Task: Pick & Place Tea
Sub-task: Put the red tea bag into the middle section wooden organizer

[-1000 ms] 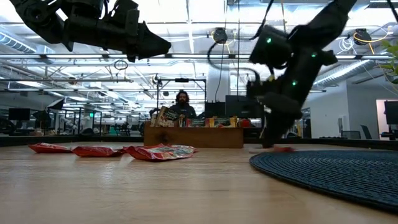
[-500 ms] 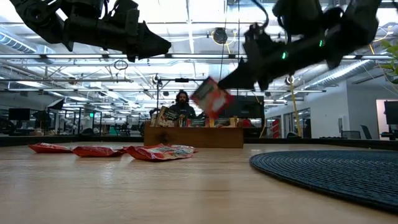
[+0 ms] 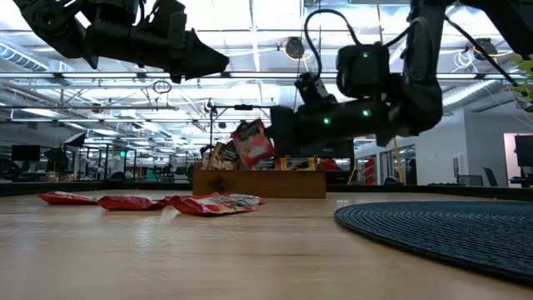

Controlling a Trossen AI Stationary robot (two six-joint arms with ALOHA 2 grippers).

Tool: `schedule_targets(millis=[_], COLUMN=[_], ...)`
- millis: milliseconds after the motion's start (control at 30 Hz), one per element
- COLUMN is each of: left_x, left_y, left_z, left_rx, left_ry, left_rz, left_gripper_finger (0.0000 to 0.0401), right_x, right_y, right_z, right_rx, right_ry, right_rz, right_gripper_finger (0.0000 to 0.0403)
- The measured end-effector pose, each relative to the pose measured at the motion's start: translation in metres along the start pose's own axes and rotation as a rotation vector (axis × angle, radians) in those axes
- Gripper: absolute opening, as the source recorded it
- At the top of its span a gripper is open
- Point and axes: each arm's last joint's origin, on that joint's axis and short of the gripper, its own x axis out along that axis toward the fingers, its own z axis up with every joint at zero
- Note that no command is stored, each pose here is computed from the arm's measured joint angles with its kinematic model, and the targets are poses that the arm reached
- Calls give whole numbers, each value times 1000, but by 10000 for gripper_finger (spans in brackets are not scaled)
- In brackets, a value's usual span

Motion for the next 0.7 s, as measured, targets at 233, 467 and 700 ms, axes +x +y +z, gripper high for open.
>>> schedule_targets(millis=[233,467,700], left_x=[0,0,0], left_y=[0,0,0], left_z=[0,0,0], left_rx=[0,0,0], left_ry=[-1,-1,-1], left_rz=[0,0,0], left_gripper_finger=[179,172,160], right_x=[4,8,14], right_y=[-3,-11,-20], right_z=[6,-2,-5], right_rx=[-122,-94,-25], right_ry=[-4,66,80], right_rz=[-120,-115,-76], right_gripper_finger=[0,0,0])
